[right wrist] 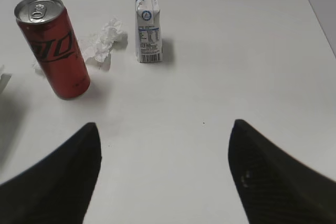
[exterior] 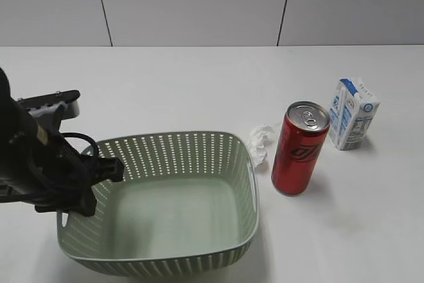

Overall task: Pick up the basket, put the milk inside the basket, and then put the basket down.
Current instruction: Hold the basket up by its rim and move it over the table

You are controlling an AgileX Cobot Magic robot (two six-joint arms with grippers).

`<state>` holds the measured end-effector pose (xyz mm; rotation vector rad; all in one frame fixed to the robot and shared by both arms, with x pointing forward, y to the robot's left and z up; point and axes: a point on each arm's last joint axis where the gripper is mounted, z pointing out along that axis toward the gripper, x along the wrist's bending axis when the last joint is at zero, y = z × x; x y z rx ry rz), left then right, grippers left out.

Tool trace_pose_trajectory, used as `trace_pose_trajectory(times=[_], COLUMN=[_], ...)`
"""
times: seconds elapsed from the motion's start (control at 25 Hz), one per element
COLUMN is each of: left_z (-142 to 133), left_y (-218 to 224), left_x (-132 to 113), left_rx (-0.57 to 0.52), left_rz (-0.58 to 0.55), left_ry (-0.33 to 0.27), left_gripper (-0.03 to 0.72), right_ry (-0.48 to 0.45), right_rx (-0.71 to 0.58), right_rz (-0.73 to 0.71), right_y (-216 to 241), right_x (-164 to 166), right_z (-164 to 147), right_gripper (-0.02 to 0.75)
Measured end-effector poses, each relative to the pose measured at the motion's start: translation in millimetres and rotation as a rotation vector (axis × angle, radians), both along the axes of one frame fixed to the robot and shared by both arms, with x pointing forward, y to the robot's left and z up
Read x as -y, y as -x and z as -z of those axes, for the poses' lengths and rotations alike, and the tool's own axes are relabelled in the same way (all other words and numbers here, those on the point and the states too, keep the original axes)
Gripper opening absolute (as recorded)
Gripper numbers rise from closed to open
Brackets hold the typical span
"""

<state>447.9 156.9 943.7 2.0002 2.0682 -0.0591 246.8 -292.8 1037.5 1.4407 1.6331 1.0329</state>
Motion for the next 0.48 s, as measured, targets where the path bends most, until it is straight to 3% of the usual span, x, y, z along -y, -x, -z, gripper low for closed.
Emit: trace_pose_trajectory(times=[0.48], left_z=[4.1], left_y=[3.8], left_x=[7.8], left_rx=[-0.003], left_rz=[0.028], left_ry=[-0.01], left_gripper=[0.003], right_ry=[-0.003], right_rx=[0.006], right_rz=[0.002], right_y=[-6.2], right_x=[-0.3], right_z=[-14.7], right_gripper=[0.59])
